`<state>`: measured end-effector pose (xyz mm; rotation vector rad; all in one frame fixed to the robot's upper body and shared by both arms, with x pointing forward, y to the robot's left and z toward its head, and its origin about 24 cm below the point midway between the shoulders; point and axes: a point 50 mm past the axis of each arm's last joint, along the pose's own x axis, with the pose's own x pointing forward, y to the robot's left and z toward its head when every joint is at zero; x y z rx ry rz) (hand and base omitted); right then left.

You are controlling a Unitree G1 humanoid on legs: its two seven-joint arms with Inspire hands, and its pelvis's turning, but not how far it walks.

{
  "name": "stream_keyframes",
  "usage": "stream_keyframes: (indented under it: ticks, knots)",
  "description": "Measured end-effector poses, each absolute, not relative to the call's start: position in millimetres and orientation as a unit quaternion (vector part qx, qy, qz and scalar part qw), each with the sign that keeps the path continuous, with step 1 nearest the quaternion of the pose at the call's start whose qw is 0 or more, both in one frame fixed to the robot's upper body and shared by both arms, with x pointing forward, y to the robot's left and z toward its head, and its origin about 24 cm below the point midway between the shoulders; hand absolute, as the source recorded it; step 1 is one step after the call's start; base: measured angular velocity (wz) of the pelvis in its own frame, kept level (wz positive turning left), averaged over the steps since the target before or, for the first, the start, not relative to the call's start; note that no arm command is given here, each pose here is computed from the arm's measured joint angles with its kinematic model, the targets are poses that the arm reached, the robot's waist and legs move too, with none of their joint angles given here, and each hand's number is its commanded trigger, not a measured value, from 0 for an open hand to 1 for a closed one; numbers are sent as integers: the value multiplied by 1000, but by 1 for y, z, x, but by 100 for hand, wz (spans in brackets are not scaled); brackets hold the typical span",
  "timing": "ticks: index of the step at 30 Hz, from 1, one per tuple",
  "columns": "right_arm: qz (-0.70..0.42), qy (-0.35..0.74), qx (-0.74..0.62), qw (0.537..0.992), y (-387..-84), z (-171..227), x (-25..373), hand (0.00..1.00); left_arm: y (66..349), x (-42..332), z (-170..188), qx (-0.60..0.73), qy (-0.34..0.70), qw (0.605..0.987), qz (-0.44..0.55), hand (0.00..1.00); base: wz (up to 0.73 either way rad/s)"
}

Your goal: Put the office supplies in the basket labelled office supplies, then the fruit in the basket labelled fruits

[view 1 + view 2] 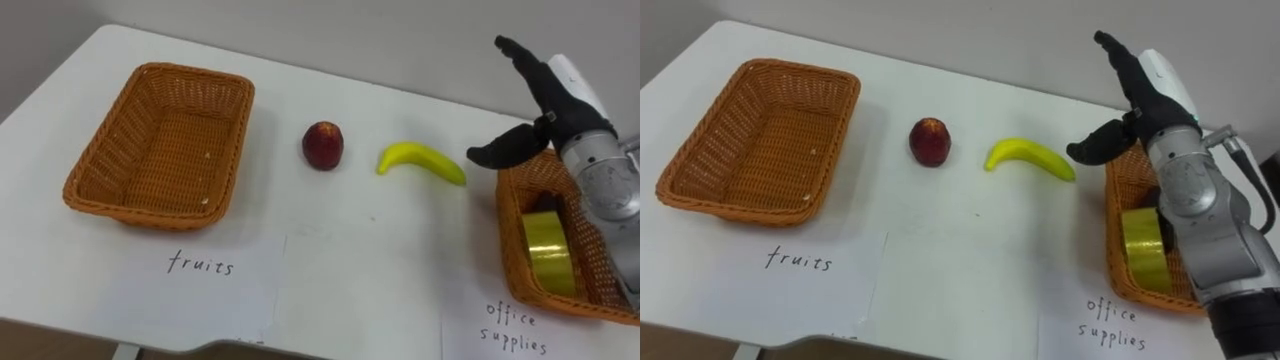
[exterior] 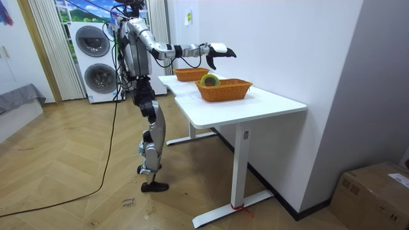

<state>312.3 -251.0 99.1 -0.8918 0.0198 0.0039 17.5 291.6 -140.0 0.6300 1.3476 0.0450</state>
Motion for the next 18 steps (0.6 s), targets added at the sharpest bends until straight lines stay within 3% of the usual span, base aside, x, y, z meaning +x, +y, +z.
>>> stream_keyframes:
  ticks: [18]
  knots:
    - [45,25,-493,868,-244,86,311,0,297,13,-138,287,622,728,-4,0,5]
